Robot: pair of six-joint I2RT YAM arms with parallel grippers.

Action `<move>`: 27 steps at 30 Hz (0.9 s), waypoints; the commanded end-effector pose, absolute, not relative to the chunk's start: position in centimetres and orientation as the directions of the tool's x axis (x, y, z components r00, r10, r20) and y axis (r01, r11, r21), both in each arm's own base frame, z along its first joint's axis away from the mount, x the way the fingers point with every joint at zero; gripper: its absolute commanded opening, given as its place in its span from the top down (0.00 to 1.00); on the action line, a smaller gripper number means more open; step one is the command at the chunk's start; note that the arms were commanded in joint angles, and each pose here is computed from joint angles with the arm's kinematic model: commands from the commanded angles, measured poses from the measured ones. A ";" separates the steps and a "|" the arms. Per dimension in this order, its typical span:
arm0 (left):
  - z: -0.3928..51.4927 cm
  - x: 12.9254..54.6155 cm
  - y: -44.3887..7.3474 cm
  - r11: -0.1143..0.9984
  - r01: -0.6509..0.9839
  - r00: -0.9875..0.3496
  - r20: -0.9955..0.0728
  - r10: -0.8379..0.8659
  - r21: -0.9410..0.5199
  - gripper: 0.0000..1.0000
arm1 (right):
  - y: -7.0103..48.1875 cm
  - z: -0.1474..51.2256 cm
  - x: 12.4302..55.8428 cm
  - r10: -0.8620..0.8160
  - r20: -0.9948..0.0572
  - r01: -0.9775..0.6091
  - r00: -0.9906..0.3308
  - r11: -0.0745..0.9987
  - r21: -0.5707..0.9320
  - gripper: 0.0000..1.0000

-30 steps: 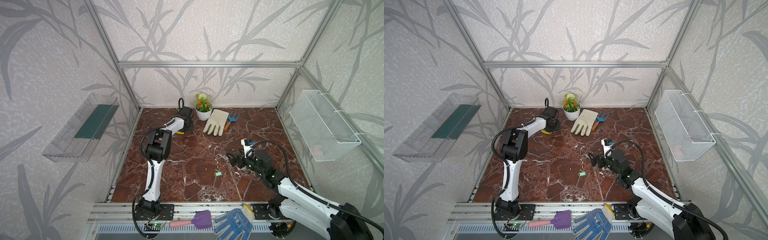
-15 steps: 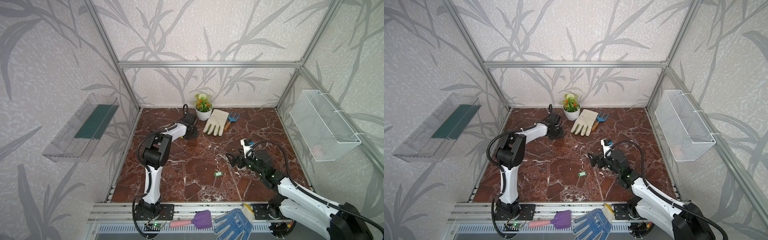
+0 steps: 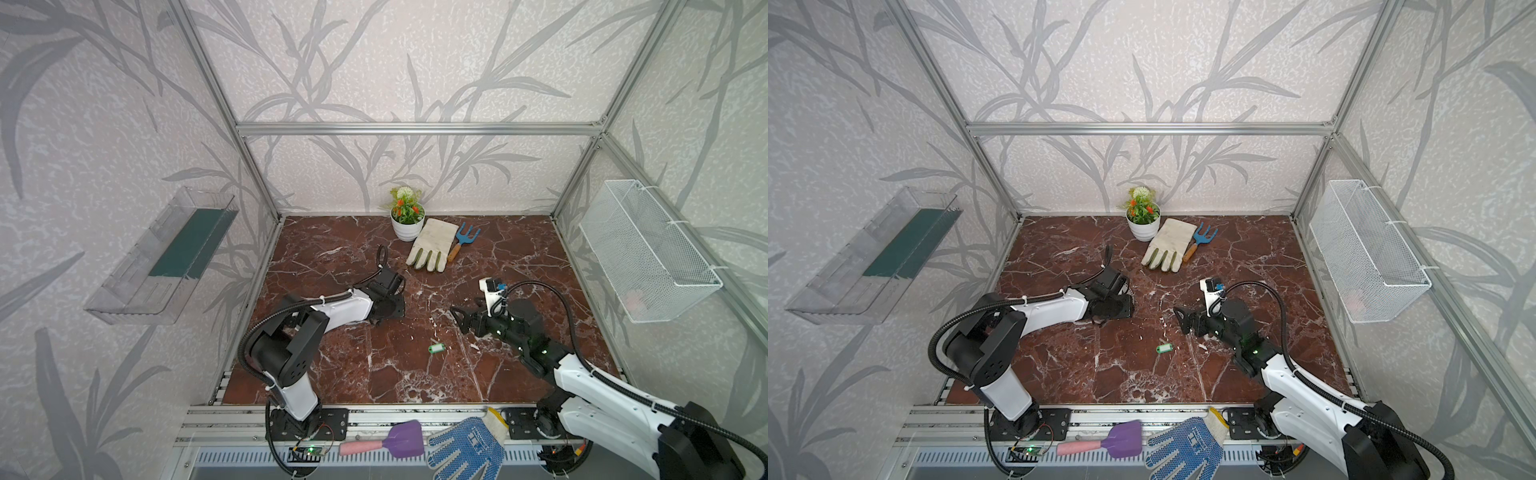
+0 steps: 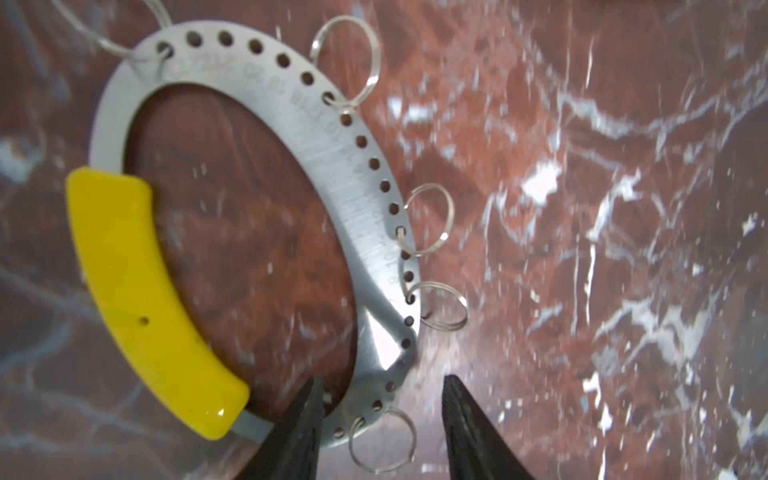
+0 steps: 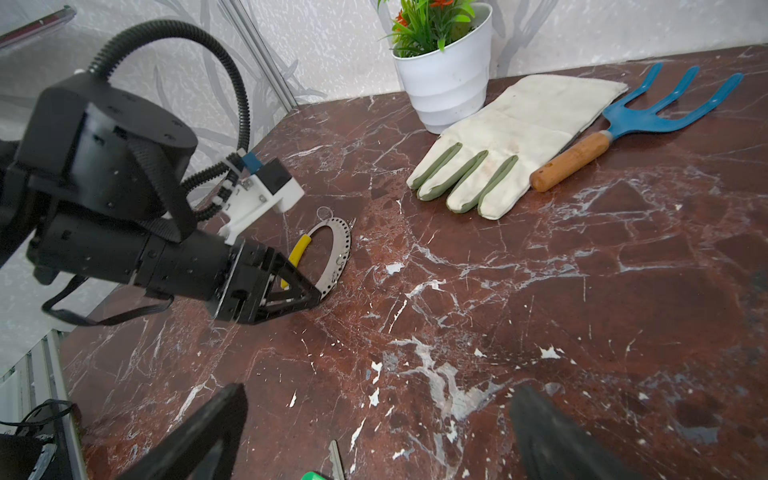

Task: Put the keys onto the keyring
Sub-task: 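Lower the left gripper over the ring holder's steel rim near the yellow grip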

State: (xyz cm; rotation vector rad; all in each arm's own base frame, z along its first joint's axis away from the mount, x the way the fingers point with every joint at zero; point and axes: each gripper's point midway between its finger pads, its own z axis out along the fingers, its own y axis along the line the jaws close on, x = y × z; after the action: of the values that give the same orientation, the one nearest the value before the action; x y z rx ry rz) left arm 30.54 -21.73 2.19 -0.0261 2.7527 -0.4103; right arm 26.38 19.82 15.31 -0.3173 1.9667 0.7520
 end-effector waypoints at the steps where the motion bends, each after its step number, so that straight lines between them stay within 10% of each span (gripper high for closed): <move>1: -0.6 25.7 -18.8 0.986 -0.015 -0.978 -0.205 -0.049 -0.168 0.51 | 20.3 15.5 26.1 0.096 -0.863 -0.526 -0.496 0.757 0.387 0.01; 27: 4.2 25.3 -16.5 0.988 -0.129 -0.901 -0.405 -0.154 -0.090 0.51 | 20.2 14.9 26.2 0.062 -0.871 -0.530 -0.487 0.772 0.351 0.01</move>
State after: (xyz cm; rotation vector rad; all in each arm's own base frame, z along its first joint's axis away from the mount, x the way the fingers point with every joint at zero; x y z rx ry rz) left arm 25.25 -18.20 3.62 -0.1008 2.7619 -0.1549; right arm 26.25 20.29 14.50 -0.3397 1.9893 0.7540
